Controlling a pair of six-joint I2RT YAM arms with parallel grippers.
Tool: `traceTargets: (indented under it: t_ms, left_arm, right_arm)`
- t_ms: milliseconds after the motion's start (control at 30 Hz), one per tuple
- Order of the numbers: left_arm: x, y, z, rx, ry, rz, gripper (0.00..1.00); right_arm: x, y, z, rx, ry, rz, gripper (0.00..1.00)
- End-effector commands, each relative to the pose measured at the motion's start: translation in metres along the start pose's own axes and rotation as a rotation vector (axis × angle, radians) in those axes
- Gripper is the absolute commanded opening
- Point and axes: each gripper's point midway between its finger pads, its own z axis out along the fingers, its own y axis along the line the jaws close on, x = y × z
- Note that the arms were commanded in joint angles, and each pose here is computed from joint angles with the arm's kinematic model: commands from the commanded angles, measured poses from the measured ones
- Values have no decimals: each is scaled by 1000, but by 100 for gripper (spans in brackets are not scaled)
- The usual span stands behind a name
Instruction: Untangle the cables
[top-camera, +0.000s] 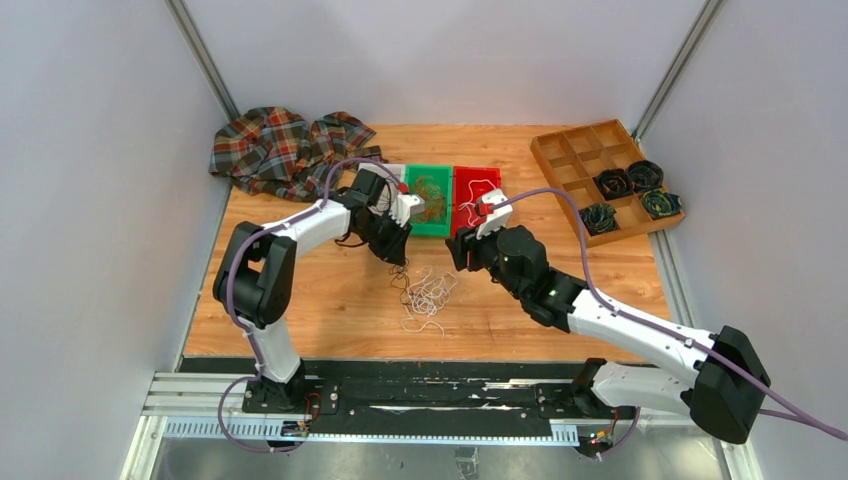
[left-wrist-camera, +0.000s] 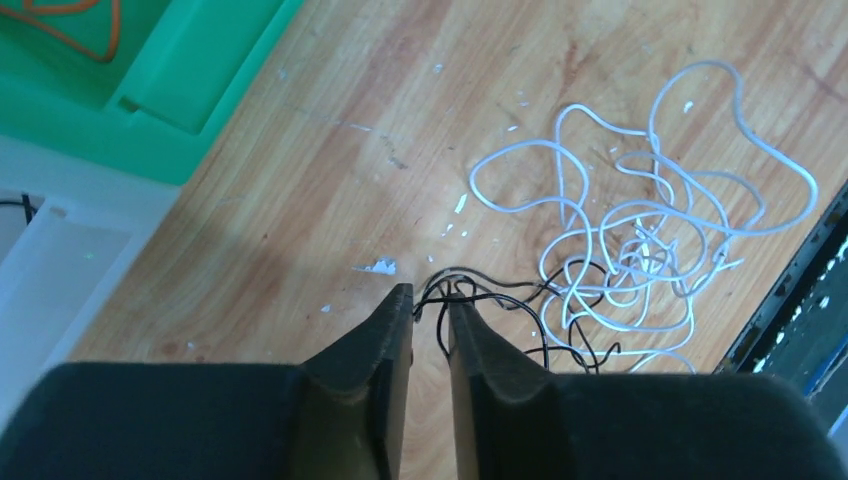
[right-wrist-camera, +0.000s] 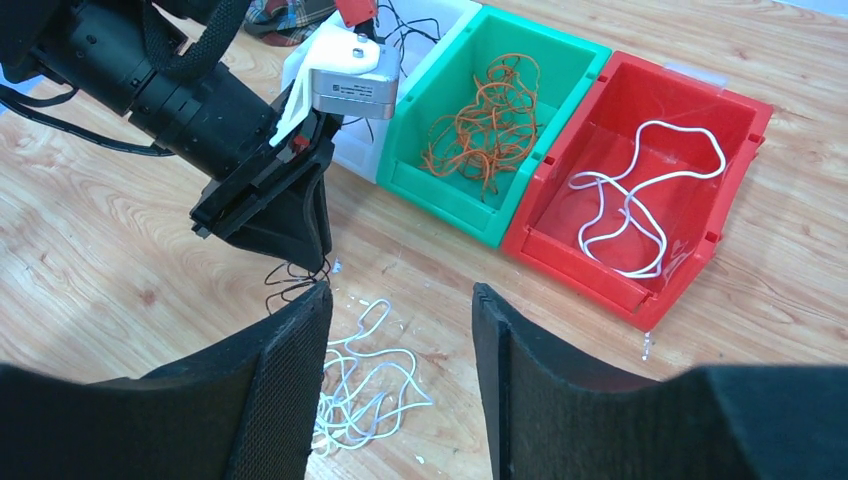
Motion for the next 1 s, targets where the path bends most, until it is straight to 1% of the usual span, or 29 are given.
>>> traceTargets:
  t_ms: [0, 100, 233, 400, 600, 767, 967]
  left_arm:
    - [-16, -22, -15, 88, -63, 31, 19]
    - [-27, -38, -40, 126, -72, 58, 12]
    - [-46, -55, -82, 107, -97, 125, 11]
    - [-71, -82, -143, 64, -166, 218, 11]
    - [-97, -118, -204, 27, -289, 297, 5]
    - [-113, -145, -244, 13, -386, 333, 2]
    - [-120, -170, -271, 22, -465, 371, 1]
  right_arm:
    - [-5, 1, -6, 8, -17, 5, 52]
    - [-6, 1, -5, 8, -21, 3, 51]
    - [-14, 9, -1, -23, -37, 2, 51]
    - [-29, 30, 7, -114, -57, 6, 63]
    - [-59, 75, 11, -246, -148, -52, 71]
    - [-79, 106, 14, -335, -199, -61, 73]
    - [-92, 134, 18, -411, -250, -69, 73]
